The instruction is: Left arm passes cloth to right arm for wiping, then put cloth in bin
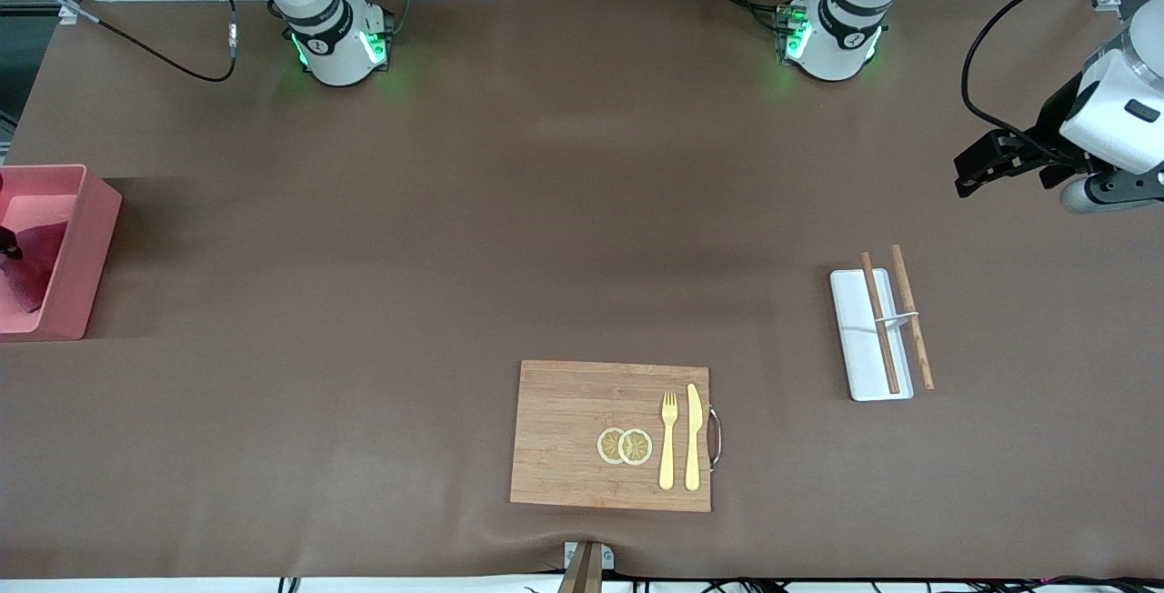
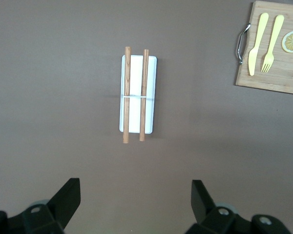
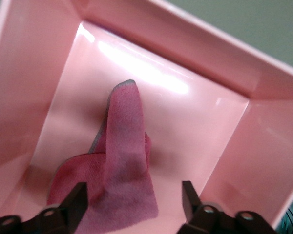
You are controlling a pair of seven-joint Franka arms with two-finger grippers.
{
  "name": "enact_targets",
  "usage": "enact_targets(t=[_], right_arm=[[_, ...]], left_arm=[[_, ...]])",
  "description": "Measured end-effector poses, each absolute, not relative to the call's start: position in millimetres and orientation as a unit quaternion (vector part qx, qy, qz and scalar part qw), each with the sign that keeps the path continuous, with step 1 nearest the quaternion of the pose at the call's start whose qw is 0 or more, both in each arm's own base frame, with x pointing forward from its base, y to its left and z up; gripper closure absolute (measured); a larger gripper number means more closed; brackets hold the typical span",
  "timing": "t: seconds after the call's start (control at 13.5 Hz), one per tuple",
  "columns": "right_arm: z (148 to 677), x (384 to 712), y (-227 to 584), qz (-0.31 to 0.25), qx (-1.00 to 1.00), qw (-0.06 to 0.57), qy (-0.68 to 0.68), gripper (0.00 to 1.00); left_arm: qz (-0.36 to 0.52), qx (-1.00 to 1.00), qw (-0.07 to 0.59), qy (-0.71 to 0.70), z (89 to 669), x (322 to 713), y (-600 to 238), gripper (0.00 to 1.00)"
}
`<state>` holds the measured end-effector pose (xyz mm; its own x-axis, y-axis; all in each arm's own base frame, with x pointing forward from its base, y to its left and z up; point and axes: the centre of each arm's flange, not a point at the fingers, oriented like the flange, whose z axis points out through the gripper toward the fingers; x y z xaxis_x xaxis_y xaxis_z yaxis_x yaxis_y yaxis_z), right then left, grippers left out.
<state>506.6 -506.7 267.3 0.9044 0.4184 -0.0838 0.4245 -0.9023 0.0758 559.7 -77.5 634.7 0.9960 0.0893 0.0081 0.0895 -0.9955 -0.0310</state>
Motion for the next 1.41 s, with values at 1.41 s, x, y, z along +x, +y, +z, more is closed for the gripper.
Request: enact_targets(t=[1.41], right_arm=[[491, 612, -185, -0.109, 0.982, -0.066, 0.142, 0.0]], left_arm=[[-0.004, -0.999, 0.016, -0.043, 634, 559, -79, 0.0]])
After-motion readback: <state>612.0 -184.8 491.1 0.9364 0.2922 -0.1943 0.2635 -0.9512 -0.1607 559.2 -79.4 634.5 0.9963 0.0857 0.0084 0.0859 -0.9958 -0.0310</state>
